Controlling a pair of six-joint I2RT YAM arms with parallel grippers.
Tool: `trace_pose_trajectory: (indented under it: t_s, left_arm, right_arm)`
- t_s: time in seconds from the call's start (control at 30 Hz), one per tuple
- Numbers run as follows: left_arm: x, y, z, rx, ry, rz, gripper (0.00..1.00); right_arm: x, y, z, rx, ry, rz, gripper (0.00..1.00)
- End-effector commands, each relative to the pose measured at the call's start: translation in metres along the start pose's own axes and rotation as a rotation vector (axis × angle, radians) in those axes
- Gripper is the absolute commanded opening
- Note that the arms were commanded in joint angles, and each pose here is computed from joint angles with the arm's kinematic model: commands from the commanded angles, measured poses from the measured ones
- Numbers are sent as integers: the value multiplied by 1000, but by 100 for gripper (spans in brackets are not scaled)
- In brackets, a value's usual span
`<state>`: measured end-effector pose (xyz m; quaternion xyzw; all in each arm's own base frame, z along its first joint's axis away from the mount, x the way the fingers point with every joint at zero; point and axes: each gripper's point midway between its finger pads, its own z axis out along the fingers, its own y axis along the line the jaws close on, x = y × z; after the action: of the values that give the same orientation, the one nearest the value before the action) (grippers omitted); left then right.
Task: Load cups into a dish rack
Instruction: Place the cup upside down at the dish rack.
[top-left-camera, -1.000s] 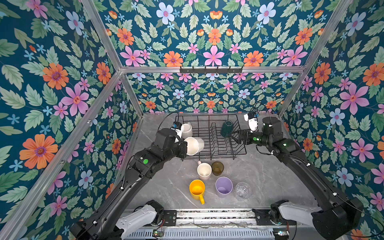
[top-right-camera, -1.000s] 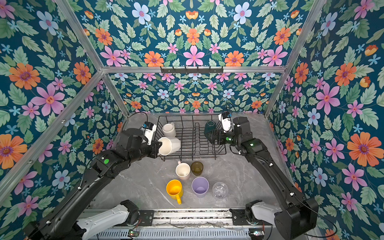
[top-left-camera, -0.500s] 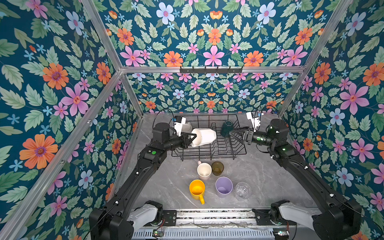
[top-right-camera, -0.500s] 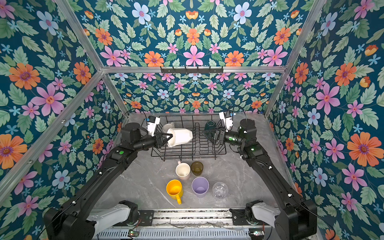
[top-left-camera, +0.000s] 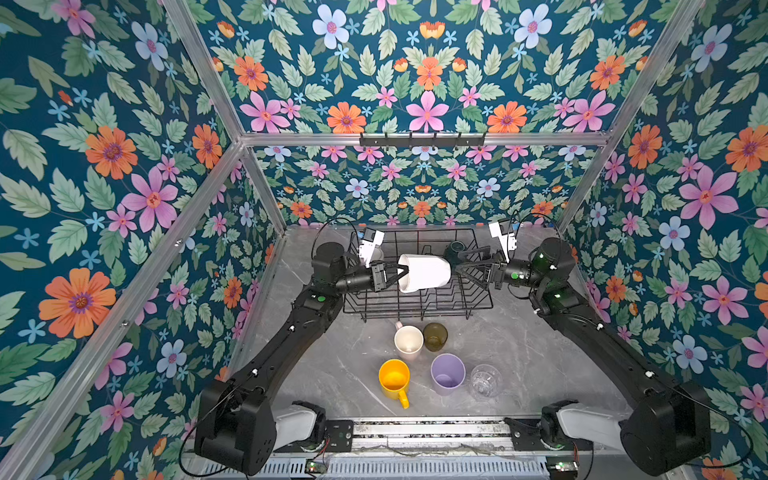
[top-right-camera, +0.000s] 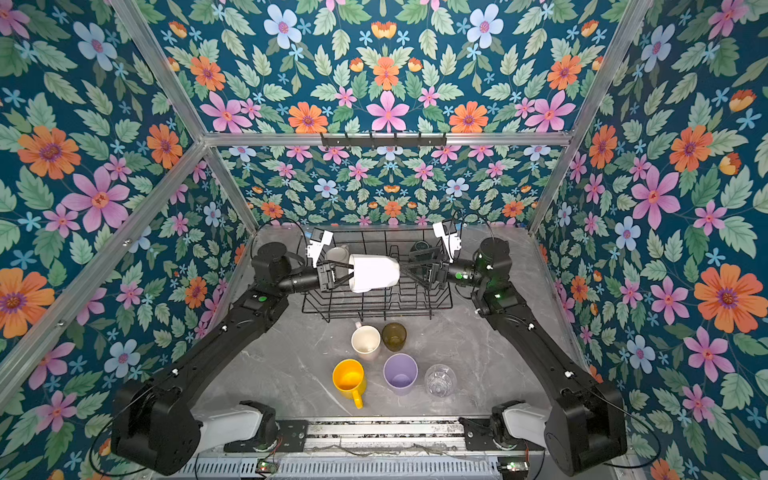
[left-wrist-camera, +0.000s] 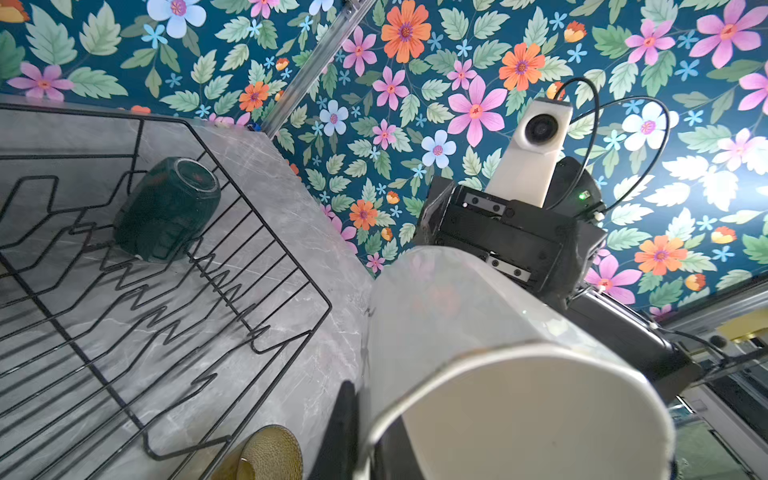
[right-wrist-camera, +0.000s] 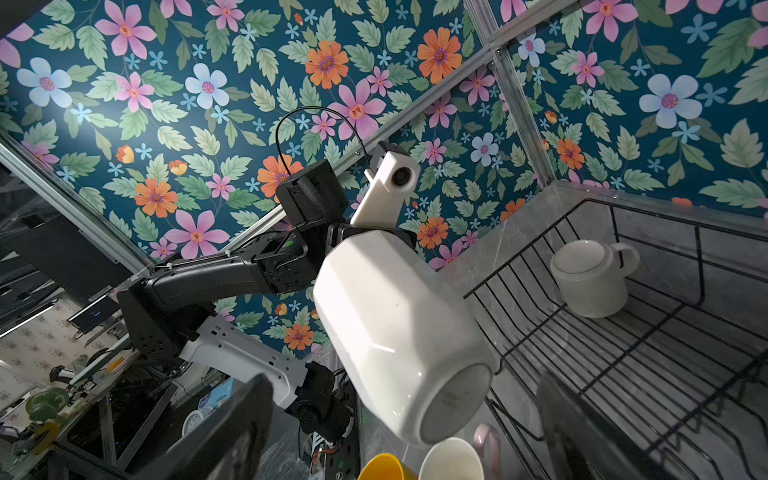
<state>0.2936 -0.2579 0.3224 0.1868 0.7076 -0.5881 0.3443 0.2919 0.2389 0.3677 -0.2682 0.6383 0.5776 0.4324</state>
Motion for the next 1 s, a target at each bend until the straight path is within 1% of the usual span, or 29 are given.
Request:
trace_pose_trajectory:
  t_s: [0.0,0.2,0.47,0.77,0.97]
  left_arm:
    - [-13,-23,0,93,-28,67,0]
    - [-10,-27,2,118,-18,66,0]
    - [-6,-28,8,141,-8,51,0]
    - [-7,-37,7,185,-15,52,0]
    - [-5,-35,7,185,-16,39,0]
  right_arm:
    - [-7,9,3,-52,-13,-66,98]
    - [-4,6,17,-78,13,-65,98]
    - [10,20,40,-158,68,-85,98]
    - [22,23,45,-187,100,-70,98]
    - [26,26,49,-199,109,-63,98]
